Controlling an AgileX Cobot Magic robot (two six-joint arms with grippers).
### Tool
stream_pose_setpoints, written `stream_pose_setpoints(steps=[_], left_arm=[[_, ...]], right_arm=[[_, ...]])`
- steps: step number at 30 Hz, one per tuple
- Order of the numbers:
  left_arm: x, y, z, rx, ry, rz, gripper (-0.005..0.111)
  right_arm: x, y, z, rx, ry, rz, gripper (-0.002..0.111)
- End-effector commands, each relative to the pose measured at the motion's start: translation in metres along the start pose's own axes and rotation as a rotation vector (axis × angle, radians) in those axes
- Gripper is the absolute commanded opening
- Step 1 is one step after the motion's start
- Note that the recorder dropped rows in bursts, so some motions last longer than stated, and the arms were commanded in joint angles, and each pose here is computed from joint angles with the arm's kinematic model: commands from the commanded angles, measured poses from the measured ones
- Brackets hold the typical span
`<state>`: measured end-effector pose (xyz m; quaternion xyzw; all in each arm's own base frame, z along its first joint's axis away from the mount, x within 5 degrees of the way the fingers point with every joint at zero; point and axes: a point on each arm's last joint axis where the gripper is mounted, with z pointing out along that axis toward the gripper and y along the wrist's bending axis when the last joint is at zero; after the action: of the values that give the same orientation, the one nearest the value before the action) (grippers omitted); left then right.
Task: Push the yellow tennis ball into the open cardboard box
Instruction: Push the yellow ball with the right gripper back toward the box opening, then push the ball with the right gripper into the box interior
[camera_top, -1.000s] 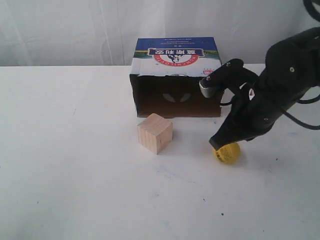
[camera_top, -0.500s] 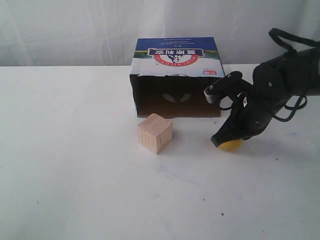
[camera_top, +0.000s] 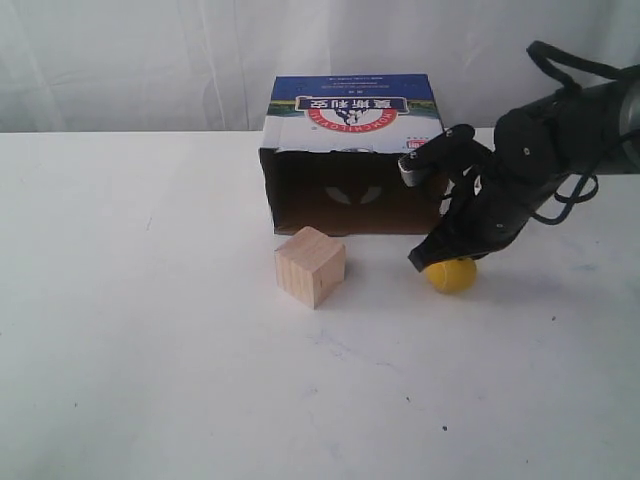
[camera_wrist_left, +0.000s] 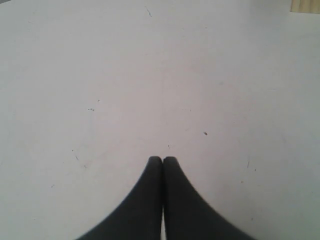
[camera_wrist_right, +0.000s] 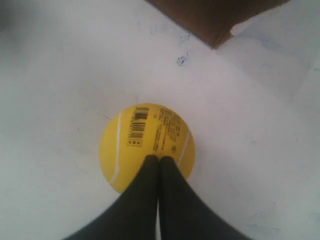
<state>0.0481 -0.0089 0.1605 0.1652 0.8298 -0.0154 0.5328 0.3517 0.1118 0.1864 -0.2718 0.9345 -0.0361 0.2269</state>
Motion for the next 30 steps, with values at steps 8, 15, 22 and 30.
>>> stream_pose_setpoints(steps=[8, 15, 22, 30], left_arm=[[0.002, 0.0, 0.0, 0.003, 0.009, 0.007, 0.0], [0.002, 0.0, 0.0, 0.003, 0.009, 0.007, 0.0], [0.002, 0.0, 0.0, 0.003, 0.009, 0.007, 0.0], [0.002, 0.0, 0.0, 0.003, 0.009, 0.007, 0.0]], right_arm=[[-0.026, 0.008, -0.036, 0.003, -0.055, -0.029, 0.0], [-0.013, 0.017, -0.044, -0.016, 0.025, -0.036, 0.0], [0.001, 0.023, -0.026, -0.031, 0.043, -0.024, 0.0], [0.0, 0.031, 0.024, -0.046, 0.046, -0.043, 0.0]])
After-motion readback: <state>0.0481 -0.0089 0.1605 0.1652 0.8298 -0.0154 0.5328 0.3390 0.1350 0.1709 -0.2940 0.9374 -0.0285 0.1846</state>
